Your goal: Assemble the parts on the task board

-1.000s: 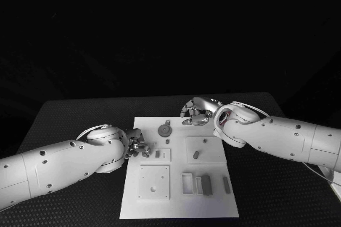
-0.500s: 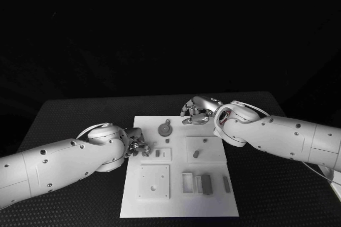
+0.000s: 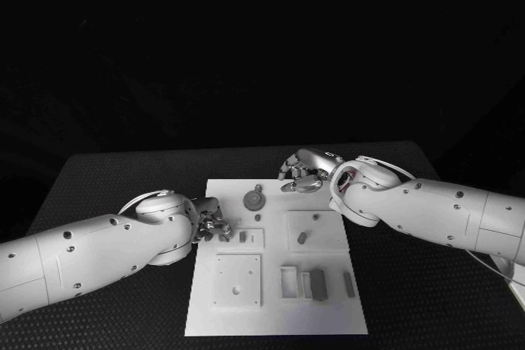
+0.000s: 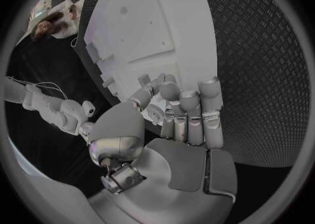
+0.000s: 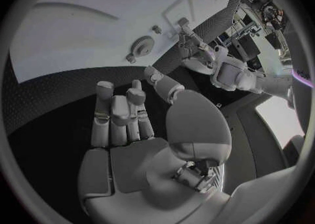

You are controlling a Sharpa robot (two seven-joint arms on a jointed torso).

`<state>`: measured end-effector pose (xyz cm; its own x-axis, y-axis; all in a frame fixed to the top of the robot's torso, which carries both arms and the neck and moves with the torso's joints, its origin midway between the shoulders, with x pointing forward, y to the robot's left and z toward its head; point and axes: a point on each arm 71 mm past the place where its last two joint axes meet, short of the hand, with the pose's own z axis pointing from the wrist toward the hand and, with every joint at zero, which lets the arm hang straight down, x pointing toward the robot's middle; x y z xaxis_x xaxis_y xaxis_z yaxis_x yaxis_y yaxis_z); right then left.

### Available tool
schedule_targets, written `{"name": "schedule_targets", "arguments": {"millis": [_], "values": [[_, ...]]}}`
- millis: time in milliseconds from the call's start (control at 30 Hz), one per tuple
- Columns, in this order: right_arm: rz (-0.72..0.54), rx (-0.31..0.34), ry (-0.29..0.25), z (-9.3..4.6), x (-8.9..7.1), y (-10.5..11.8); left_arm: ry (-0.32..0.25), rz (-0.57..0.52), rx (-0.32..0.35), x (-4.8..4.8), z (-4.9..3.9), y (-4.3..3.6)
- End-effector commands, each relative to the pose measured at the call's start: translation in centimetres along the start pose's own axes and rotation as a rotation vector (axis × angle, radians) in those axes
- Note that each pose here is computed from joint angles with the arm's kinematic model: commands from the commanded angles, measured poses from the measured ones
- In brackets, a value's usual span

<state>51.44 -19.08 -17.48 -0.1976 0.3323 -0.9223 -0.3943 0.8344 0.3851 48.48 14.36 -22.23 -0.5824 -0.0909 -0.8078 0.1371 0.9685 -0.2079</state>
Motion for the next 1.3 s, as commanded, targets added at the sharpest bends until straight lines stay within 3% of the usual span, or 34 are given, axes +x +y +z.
{"name": "schedule_targets", "arguments": {"millis": [33,1300], "values": [[-0.003,-0.010,0.010,-0.01,0.10,0.09,0.026,0.012,-0.012,0.55,0.08,0.12],[-0.002,-0.010,0.010,0.02,0.11,0.11,-0.001,-0.022,-0.005,0.27,0.20,0.28]]}}
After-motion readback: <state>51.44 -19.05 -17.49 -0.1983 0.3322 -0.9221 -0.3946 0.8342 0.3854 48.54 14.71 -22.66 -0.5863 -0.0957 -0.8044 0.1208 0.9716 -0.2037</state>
